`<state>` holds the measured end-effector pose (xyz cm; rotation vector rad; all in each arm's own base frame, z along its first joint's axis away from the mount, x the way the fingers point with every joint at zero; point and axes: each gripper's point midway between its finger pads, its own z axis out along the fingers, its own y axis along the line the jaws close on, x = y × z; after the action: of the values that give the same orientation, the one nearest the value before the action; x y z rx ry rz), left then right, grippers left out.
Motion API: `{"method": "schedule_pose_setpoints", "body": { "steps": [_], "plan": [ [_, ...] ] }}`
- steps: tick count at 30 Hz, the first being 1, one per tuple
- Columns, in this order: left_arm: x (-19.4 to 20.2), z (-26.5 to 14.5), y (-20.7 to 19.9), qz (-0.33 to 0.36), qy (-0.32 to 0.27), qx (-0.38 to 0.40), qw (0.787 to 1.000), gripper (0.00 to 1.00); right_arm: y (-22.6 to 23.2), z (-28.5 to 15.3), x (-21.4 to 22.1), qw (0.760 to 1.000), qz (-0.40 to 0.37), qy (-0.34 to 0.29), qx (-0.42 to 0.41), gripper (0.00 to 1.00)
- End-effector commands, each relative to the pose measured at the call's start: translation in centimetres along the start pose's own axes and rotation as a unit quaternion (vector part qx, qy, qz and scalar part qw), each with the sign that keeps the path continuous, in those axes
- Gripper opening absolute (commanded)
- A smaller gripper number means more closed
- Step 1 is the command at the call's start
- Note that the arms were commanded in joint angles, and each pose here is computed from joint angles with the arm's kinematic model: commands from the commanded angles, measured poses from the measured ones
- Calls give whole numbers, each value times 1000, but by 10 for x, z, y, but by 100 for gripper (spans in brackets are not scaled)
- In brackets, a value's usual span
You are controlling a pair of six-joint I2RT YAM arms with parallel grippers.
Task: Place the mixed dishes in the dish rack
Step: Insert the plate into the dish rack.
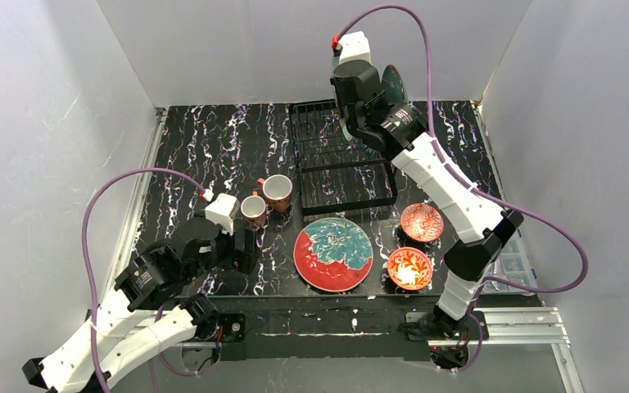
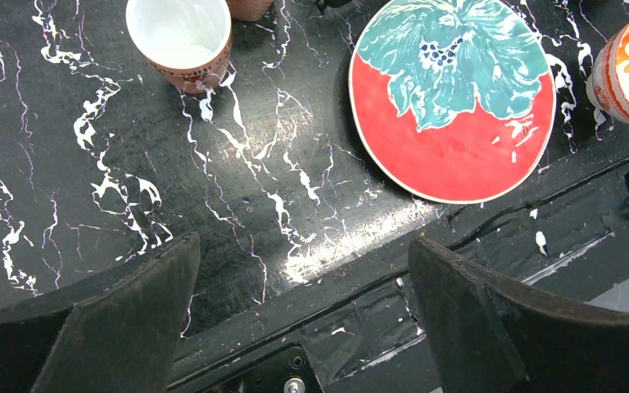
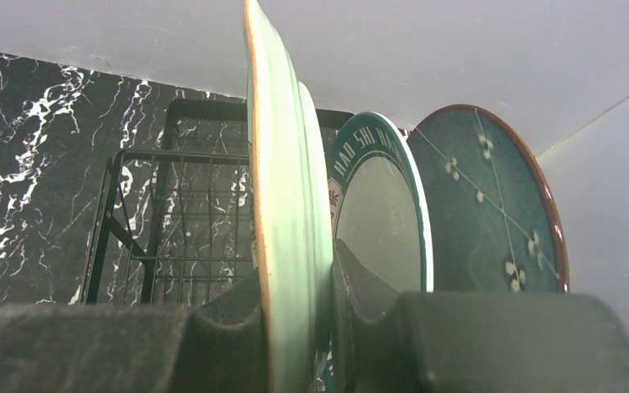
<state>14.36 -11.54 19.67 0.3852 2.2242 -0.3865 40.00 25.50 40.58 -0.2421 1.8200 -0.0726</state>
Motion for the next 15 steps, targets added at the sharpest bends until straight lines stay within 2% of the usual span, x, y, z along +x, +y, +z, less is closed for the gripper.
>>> {"method": "schedule_pose_setpoints", "body": {
  "steps": [1, 15],
  "plan": [
    [3, 3, 1, 6, 5, -2, 1000, 98, -10, -6, -45, 994, 72, -75, 24, 1],
    [3, 3, 1, 6, 4, -3, 1000, 98, 2, 7, -27, 996, 69, -55, 24, 1]
  ]
}}
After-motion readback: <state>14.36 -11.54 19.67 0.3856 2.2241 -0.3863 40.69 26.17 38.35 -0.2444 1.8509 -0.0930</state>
